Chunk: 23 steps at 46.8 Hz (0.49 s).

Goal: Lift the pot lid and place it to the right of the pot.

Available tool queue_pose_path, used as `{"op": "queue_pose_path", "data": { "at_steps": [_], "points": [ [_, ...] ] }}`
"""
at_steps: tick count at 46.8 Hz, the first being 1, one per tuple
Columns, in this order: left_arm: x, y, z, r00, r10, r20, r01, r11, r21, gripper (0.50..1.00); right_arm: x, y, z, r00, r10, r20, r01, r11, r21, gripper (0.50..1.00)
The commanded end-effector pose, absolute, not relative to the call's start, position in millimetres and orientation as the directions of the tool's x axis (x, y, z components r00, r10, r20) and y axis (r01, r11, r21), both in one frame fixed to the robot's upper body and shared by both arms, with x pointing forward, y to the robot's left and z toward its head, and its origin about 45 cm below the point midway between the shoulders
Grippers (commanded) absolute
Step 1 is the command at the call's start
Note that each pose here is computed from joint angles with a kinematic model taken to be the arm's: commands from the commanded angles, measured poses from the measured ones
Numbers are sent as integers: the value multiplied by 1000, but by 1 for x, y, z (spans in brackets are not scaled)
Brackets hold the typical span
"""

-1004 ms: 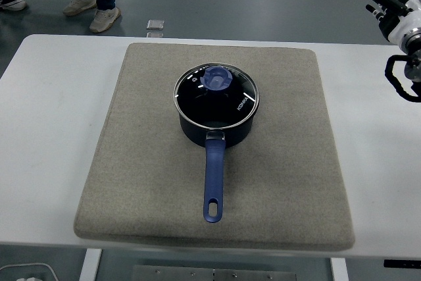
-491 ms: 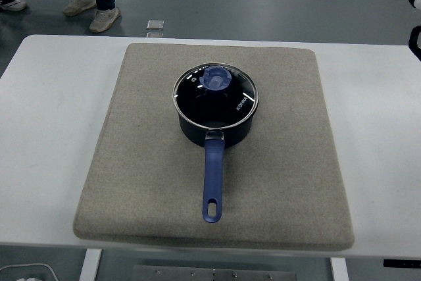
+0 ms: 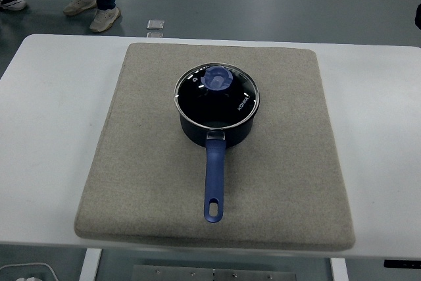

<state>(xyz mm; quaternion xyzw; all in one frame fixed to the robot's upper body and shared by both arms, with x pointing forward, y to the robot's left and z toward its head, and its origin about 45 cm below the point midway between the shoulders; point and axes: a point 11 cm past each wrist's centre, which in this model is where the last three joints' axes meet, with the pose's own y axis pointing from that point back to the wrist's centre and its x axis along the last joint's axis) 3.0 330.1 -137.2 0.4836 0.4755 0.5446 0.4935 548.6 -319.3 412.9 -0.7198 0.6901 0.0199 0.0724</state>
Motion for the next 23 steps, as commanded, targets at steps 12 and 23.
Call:
{"op": "queue_pose_path", "data": {
  "at_steps": [12, 23],
  "points": [
    [3, 330, -137, -44, 997, 57, -78, -61, 995, 1000, 547, -300, 453, 224, -974, -34, -965, -216, -147, 936],
    [3, 330, -137, -44, 997, 57, -77, -61, 995, 1000, 540, -274, 472, 366, -927, 86, -912, -376, -164, 936]
  ]
}}
